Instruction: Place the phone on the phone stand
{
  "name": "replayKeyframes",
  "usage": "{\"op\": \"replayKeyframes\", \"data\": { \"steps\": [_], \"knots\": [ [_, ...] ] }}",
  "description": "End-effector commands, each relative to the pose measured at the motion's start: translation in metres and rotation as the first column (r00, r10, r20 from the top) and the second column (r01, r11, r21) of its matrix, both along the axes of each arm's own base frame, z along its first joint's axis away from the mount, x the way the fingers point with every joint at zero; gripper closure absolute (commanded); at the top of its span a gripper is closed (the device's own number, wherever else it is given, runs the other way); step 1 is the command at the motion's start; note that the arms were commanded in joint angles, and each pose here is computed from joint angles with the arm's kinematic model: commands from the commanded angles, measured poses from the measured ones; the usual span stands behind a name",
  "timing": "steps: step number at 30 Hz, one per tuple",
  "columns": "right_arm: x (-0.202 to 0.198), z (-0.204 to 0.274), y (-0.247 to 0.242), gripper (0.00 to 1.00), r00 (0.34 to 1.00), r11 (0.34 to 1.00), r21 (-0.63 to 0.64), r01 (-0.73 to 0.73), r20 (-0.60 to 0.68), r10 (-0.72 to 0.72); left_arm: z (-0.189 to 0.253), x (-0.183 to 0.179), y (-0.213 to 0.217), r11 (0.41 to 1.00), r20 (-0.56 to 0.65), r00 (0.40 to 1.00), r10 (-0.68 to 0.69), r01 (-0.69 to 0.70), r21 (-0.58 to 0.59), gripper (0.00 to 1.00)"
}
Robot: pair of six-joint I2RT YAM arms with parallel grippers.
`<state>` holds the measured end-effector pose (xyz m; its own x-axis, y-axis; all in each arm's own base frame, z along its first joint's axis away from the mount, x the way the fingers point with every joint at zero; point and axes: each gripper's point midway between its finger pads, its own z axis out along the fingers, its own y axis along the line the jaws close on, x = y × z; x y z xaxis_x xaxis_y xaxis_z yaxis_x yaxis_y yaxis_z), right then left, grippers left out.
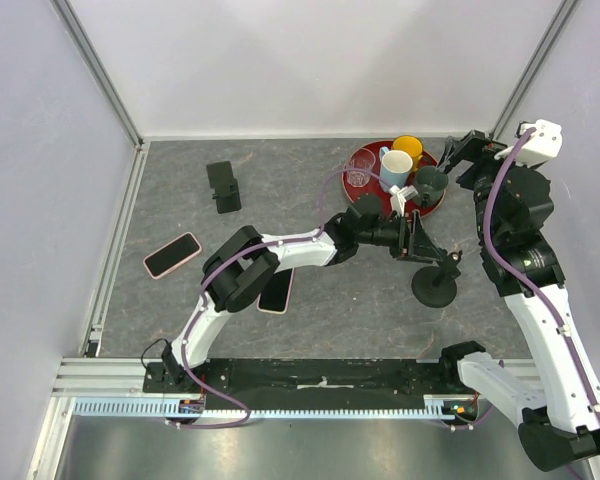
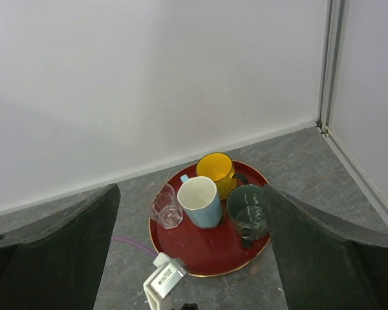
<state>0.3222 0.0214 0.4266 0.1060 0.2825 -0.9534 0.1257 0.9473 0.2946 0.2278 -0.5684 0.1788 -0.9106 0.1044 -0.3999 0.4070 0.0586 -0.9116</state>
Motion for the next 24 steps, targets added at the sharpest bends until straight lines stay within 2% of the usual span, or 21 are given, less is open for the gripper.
{"op": "replayKeyframes", "data": {
  "steps": [1, 8, 11, 12, 14, 19, 21, 22, 24],
  "knots": [
    [0.001, 0.004, -0.001, 0.02, 1.0, 1.0, -0.007, 0.01, 0.023, -0.009, 0.024, -0.012, -0.012, 0.996, 0.001, 0.999, -0.045, 0.045, -0.071, 0.34],
    [0.001, 0.005, 0.002, 0.02, 1.0, 1.0, -0.01, -0.002, 0.03, 0.002, 0.029, -0.008, -0.016, 0.997, 0.004, 1.0, -0.028, 0.029, -0.071, 0.56],
    [-0.001, 0.006, 0.003, 0.02, 0.999, 1.0, -0.023, 0.001, 0.036, 0.0, 0.032, -0.006, -0.016, 0.998, 0.011, 1.0, -0.021, 0.022, -0.064, 0.74],
    [0.0, 0.004, 0.003, 0.02, 0.999, 1.0, -0.028, 0.003, 0.032, -0.002, 0.032, -0.006, -0.015, 0.998, 0.023, 1.0, -0.017, 0.018, -0.059, 0.85],
    [0.001, 0.004, 0.006, 0.02, 0.999, 0.999, -0.04, -0.005, 0.034, 0.006, 0.035, -0.004, -0.01, 0.999, 0.039, 0.999, 0.005, -0.004, -0.041, 0.97],
    [0.011, -0.004, 0.019, 0.02, 0.998, 0.996, -0.061, -0.057, 0.022, 0.059, 0.045, 0.001, 0.016, 0.997, 0.052, 0.995, 0.081, -0.081, -0.006, 0.98],
    [0.015, -0.006, 0.028, 0.02, 0.995, 0.993, -0.064, -0.097, 0.023, 0.098, 0.066, 0.007, 0.031, 0.993, 0.065, 0.991, 0.121, -0.12, -0.022, 0.98],
    [0.02, -0.01, 0.031, 0.02, 0.994, 0.992, -0.067, -0.108, 0.012, 0.109, 0.058, 0.01, 0.04, 0.989, 0.054, 0.988, 0.147, -0.147, -0.001, 0.98],
    [0.026, -0.013, 0.042, 0.02, 0.987, 0.984, -0.077, -0.16, 0.008, 0.161, 0.082, 0.02, 0.061, 0.981, 0.067, 0.979, 0.191, -0.19, -0.032, 0.98]
  ]
}}
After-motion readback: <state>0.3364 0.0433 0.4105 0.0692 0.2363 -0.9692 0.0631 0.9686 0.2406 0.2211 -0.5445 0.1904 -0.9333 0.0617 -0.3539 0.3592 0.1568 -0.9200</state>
